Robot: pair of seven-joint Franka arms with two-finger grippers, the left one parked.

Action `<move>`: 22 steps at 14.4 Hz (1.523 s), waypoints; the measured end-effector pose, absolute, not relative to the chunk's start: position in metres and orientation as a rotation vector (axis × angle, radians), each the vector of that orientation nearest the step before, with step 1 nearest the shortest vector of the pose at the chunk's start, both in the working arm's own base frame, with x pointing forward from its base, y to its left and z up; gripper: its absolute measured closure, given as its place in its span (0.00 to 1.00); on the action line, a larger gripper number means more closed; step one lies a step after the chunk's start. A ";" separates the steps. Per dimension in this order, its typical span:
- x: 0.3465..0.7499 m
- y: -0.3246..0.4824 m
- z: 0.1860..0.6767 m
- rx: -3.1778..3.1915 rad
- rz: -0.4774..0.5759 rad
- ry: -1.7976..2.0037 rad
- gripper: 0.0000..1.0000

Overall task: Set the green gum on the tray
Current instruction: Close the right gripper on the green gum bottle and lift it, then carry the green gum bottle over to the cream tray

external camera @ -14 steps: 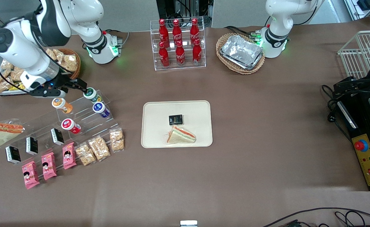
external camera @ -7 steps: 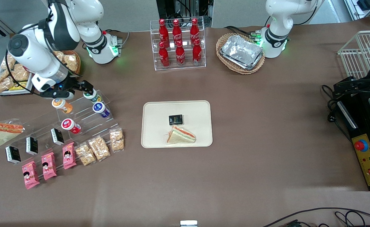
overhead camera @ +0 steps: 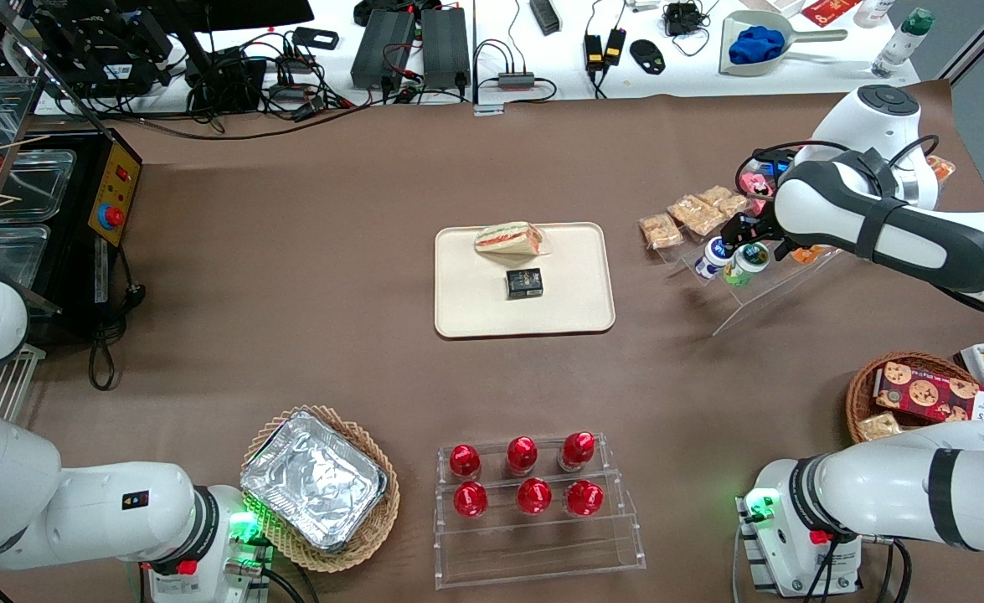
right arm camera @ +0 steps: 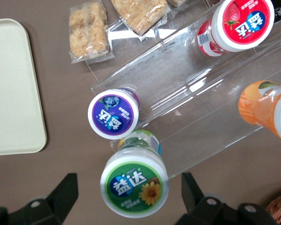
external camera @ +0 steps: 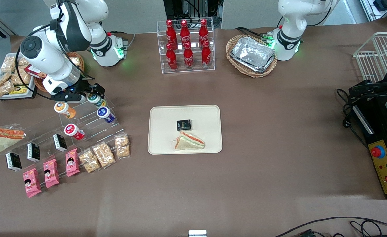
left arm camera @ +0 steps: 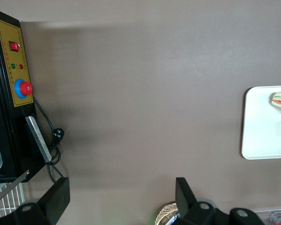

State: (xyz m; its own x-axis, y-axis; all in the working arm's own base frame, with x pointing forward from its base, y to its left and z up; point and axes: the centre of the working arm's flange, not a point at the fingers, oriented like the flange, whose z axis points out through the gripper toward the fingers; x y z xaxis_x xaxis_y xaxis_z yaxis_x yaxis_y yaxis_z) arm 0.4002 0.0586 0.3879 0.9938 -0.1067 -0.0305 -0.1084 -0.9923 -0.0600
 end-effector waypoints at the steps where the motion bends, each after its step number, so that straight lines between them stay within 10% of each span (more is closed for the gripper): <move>1: 0.400 0.059 0.387 -3.075 0.037 0.166 0.05; 5: 0.401 0.058 0.387 -3.073 0.024 0.170 0.41; 12: 0.411 0.051 0.409 -3.065 0.029 0.165 0.41; 22: 0.435 0.021 0.562 -3.037 0.178 0.135 0.41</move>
State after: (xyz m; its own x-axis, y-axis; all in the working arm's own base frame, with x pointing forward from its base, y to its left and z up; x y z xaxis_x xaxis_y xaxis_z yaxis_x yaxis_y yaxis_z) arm 0.4347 0.0206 0.5623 0.9893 -0.0828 -0.1204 -0.0940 -0.9914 -0.0908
